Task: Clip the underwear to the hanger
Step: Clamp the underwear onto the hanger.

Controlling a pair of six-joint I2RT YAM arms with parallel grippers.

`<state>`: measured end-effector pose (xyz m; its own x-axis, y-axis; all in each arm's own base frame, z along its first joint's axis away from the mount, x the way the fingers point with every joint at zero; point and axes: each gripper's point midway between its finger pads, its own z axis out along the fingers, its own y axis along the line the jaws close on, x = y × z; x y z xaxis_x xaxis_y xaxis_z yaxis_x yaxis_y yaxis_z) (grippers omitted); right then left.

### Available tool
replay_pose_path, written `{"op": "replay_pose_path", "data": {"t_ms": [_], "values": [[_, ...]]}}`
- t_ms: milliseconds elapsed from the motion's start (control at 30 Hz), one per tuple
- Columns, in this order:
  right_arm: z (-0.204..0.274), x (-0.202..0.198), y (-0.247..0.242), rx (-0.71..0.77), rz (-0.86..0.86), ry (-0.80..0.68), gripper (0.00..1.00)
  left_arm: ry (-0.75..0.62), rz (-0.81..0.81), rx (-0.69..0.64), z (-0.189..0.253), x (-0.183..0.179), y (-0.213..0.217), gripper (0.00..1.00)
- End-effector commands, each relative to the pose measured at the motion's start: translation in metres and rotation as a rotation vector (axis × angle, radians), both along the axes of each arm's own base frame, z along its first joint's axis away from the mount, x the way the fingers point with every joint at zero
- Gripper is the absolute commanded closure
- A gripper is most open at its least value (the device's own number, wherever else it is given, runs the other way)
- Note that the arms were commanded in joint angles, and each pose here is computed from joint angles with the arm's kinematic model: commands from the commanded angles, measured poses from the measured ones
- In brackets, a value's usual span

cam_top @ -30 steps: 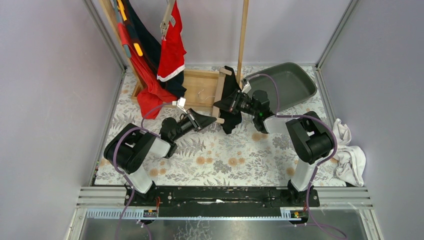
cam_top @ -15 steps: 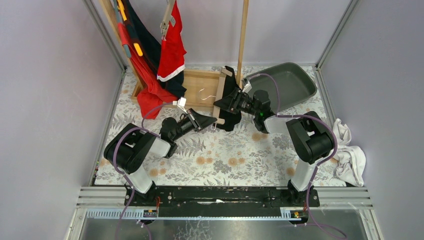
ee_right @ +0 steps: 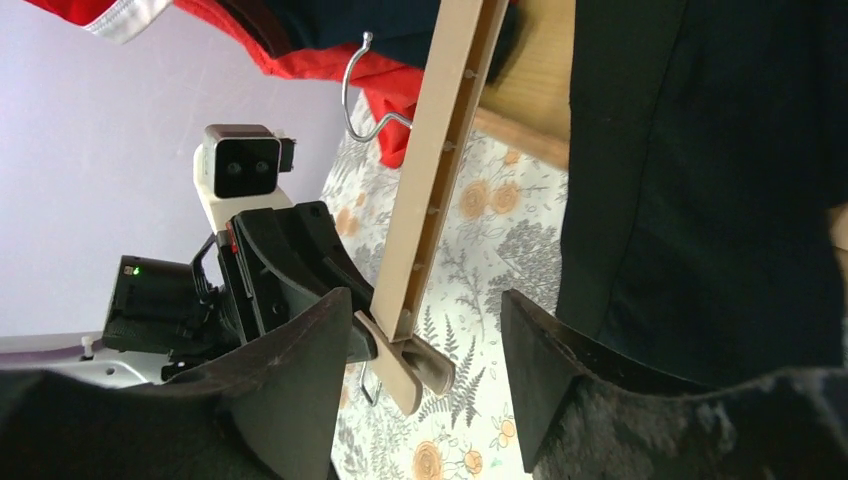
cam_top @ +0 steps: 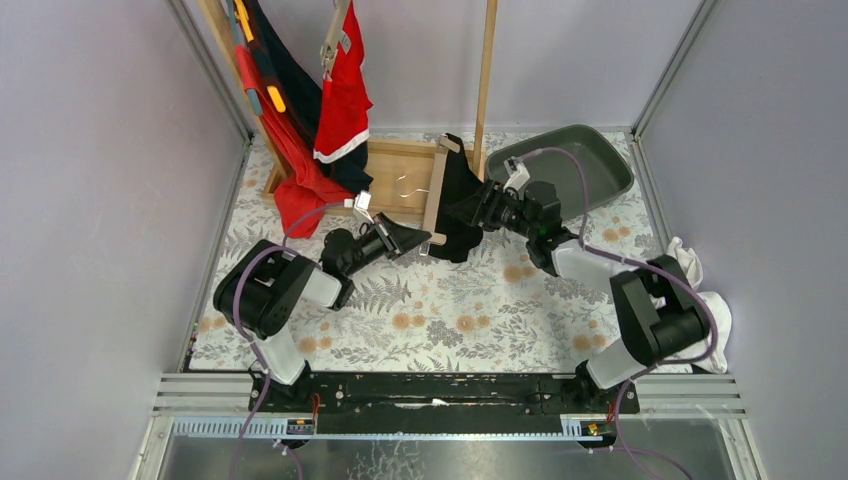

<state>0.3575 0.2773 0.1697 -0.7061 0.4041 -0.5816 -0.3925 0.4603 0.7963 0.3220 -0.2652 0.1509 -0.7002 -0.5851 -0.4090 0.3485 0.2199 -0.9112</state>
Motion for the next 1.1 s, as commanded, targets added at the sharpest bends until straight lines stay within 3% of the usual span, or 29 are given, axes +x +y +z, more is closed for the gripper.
{"op": "replay_pose_path", "data": {"t_ms": [0, 233, 567, 1067], "values": [[-0.014, -0.006, -0.022, -0.185, -0.067, -0.033, 0.37, -0.096, -0.008, -0.012, 0.019, 0.010, -0.003, 1.00], [-0.056, -0.025, -0.018, -0.402, -0.073, 0.024, 0.37, -0.081, -0.004, -0.014, 0.017, 0.018, -0.006, 1.00], [-0.095, -0.023, -0.008, -0.459, -0.079, 0.134, 0.40, -0.052, 0.011, -0.008, 0.014, 0.024, -0.006, 1.00], [-0.106, -0.008, 0.009, -0.451, -0.103, 0.192, 0.39, -0.036, 0.003, -0.009, 0.009, 0.022, -0.002, 1.00]]}}
